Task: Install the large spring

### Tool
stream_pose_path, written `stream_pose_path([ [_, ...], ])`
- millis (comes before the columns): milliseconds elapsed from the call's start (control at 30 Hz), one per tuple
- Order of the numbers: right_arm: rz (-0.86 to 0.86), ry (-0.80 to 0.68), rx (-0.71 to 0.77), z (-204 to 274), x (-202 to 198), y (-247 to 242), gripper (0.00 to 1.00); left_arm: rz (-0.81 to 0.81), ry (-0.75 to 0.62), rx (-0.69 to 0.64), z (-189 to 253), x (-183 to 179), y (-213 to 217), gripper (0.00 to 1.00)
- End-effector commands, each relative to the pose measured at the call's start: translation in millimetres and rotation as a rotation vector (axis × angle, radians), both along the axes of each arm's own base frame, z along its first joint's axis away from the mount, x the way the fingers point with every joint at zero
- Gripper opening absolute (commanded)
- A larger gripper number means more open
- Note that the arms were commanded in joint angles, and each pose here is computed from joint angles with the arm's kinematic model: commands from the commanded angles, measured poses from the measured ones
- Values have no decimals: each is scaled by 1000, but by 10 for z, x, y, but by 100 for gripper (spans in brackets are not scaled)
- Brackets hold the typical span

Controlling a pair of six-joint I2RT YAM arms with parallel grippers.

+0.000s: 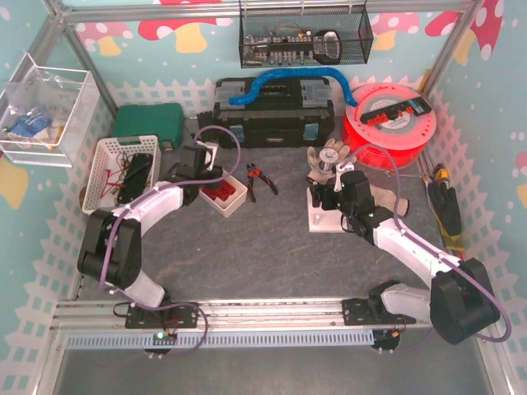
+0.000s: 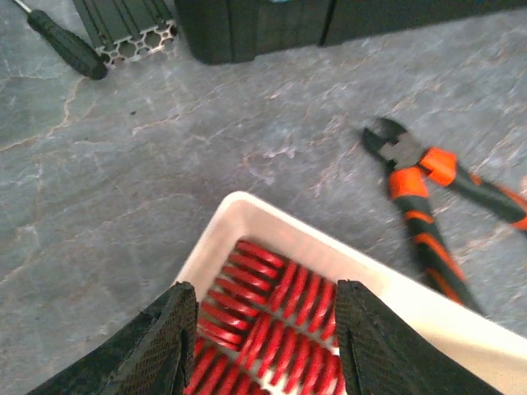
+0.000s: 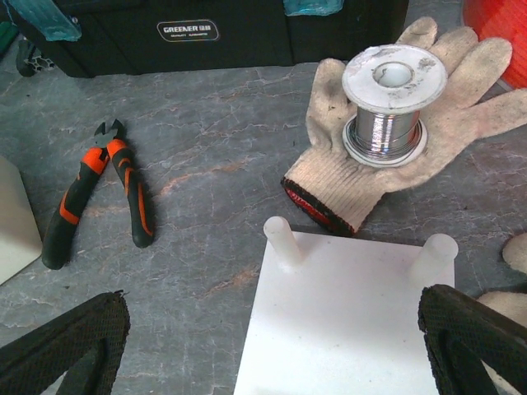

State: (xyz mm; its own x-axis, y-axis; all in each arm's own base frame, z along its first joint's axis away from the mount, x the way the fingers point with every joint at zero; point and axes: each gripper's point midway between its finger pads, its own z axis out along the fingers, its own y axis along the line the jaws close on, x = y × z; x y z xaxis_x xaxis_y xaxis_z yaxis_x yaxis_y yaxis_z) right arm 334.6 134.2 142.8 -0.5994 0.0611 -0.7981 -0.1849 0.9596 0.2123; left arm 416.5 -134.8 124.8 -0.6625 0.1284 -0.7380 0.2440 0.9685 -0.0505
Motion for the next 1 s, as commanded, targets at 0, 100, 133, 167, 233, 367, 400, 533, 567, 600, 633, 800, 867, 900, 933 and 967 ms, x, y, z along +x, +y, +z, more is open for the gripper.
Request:
stream_pose_path([
  [0,20,-15,-4,4,-25,42,96,-112,90,98,-192,-51,71,49],
  [100,20,-23,-3,30,-27,37,96,-161,130,120,-282,-64,43,49],
  [133,21,-26,-2,41,-28,39,96,-176,134,123,-299,-63,31,49],
  [167,21,-28,-2,45,-34,35,96,-182,138,132,-315,-56,33,49],
  [233,17,-34,-2,63,-34,27,96,-176,142,162,-346,-15,72,49],
  [367,18,-34,-2,57,-39,28,96,-148,160,240,-464,106,175,47],
  [400,19,-35,-1,58,-39,32,96,-141,172,263,-526,123,207,47],
  [533,13,-32,-9,38,-29,21,95,-123,197,304,-663,181,268,46],
  [567,12,-30,-10,30,-27,19,95,-124,202,306,-687,187,266,46],
  [600,12,-30,-12,27,-25,19,95,-124,205,307,-703,196,265,46],
  [633,13,-29,-12,23,-28,19,95,-124,208,310,-722,197,265,46],
  [800,12,-32,-13,34,-27,15,95,-137,232,283,-798,135,232,44],
  [867,10,-33,-14,37,-25,12,96,-143,246,266,-838,95,204,43],
  [900,12,-33,-13,38,-25,16,95,-153,254,251,-862,73,174,43],
  [933,14,-33,-13,41,-26,19,95,-164,264,235,-889,43,143,43],
  [967,15,-34,-10,46,-27,23,96,-173,274,219,-913,20,114,43],
])
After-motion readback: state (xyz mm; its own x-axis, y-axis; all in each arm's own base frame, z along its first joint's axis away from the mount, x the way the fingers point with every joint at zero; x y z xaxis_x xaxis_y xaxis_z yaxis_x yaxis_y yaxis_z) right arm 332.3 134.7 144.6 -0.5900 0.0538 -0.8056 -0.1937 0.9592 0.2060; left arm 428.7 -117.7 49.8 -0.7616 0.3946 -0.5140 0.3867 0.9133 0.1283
